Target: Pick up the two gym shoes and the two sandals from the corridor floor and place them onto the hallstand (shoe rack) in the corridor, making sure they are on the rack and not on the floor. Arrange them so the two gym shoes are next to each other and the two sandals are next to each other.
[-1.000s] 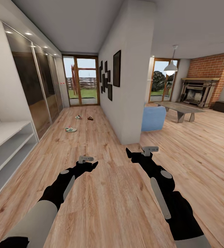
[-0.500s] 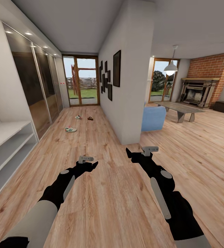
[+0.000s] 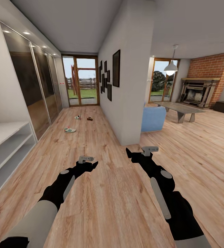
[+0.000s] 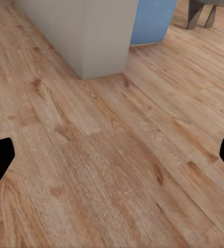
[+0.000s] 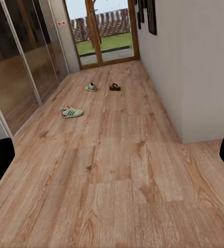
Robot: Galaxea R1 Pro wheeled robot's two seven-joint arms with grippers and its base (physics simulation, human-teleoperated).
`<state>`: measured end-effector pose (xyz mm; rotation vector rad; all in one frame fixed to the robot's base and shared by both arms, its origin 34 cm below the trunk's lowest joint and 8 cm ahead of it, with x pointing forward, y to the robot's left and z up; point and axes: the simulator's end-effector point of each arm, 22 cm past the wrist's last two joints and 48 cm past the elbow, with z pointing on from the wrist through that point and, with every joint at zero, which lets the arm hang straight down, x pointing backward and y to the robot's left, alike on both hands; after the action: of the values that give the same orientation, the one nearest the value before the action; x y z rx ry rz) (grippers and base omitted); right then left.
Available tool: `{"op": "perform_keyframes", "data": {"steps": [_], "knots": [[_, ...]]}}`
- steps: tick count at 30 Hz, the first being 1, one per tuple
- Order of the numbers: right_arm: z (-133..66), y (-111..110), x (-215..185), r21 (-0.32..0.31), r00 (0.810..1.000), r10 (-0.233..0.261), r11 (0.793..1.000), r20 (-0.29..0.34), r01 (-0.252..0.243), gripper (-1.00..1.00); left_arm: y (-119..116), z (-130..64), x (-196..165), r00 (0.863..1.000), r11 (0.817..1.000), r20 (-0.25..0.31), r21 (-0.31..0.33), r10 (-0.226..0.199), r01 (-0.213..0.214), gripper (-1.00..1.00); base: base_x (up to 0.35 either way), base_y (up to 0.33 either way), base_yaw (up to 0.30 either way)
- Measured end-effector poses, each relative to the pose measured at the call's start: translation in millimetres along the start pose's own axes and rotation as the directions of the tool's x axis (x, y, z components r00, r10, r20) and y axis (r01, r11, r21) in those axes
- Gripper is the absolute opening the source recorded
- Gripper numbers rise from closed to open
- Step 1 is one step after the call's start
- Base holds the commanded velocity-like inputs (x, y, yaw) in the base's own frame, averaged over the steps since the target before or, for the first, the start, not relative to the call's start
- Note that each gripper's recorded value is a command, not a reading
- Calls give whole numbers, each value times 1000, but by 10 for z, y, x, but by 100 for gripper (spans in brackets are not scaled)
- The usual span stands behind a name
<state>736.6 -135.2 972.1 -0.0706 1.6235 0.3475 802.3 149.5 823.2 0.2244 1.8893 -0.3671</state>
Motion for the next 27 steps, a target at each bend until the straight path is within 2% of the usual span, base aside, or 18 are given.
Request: {"op": "perform_keyframes", "data": {"steps": [16,27], "knots": [[0,2,1,0,1000,0,1000,0,0,100,-2,0,-2,1000,1000,1,1,0,0,100,10,-3,0],[-1,6,0,-1,1000,0,1000,0,0,100,1,-1,-2,1000,1000,1,-1,0,0,100,151,0,0]]}}
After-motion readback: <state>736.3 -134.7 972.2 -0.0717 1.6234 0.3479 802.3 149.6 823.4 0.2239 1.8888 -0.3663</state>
